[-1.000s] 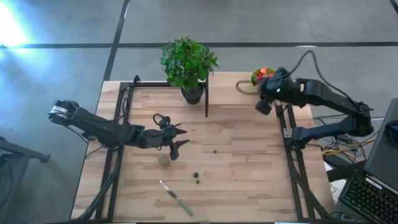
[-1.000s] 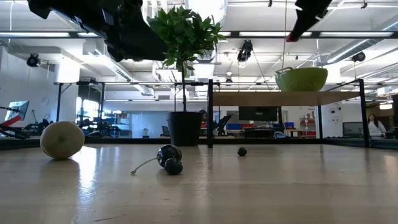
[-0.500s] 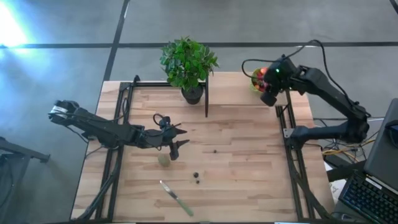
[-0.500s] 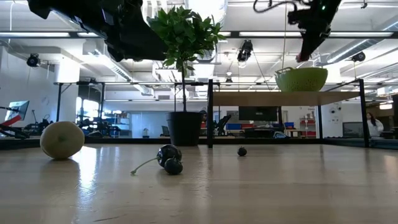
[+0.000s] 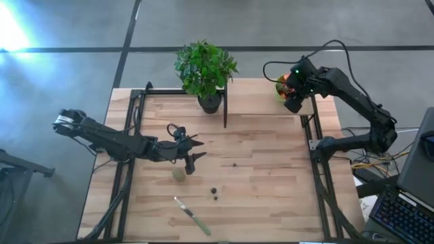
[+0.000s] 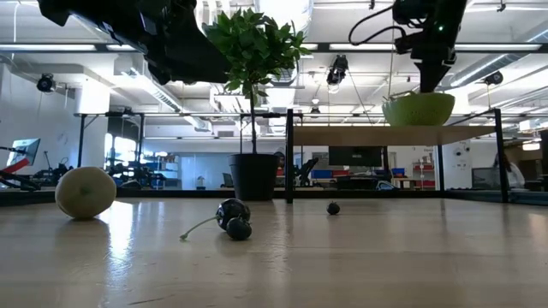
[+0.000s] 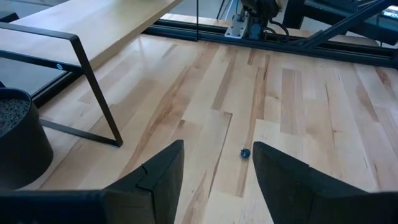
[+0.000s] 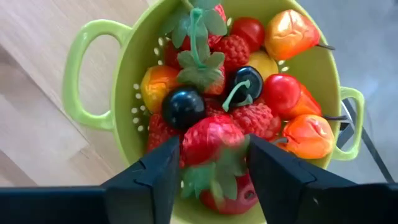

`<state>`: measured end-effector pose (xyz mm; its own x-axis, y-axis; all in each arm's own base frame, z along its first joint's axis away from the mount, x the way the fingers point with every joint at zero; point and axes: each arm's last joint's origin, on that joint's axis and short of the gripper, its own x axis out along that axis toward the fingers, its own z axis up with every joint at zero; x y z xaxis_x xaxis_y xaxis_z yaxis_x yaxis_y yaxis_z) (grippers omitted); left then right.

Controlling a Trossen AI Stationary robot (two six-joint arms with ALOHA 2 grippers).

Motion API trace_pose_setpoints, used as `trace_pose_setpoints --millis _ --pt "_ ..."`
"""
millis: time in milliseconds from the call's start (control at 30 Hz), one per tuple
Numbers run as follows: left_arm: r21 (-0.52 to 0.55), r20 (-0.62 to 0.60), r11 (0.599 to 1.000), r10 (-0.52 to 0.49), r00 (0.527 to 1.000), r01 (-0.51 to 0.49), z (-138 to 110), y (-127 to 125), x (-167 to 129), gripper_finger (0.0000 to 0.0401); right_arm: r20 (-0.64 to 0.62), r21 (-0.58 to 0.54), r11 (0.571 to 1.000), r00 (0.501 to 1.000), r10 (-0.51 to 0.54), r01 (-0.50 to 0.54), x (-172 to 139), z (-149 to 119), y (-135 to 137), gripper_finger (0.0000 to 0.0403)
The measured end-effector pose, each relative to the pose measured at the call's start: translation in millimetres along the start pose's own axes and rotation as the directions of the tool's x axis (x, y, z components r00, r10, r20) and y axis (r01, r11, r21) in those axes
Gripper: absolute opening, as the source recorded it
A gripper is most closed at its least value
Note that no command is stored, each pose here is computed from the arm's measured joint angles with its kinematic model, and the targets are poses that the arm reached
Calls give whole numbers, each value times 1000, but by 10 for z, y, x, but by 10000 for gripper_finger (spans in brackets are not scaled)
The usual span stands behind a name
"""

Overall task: Pick & Place Fruit
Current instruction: Put the strawberry into the green strainer bowl on the shelf, then put the blueberry into the green strainer bowl on the shelf

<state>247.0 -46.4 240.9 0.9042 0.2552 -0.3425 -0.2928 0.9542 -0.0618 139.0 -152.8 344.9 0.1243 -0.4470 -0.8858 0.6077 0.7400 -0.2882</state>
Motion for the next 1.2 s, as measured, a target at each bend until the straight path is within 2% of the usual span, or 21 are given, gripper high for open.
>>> trace_pose_setpoints --millis 433,567,700,833,1000,1200 --pt "-2 3 1000 -1 1000 1 3 -1 0 197 114 28 999 993 -30 27 -280 -169 -27 240" --pt "-3 5 1000 -1 1000 1 5 -1 0 197 167 20 999 985 -39 36 -383 -228 -31 248" --pt "-4 7 1000 -2 1000 2 7 -2 0 197 277 6 1000 961 18 -20 -514 -269 -6 239" --pt "-4 7 1000 -2 1000 2 7 -2 0 197 409 -43 985 897 169 -166 -668 -314 59 222" --pt "-5 8 1000 0 1000 0 9 1 2 197 511 -171 904 749 421 -392 -832 -335 195 208" --pt "-5 8 1000 0 1000 0 9 1 2 197 533 -302 824 631 563 -480 -971 -318 397 192"
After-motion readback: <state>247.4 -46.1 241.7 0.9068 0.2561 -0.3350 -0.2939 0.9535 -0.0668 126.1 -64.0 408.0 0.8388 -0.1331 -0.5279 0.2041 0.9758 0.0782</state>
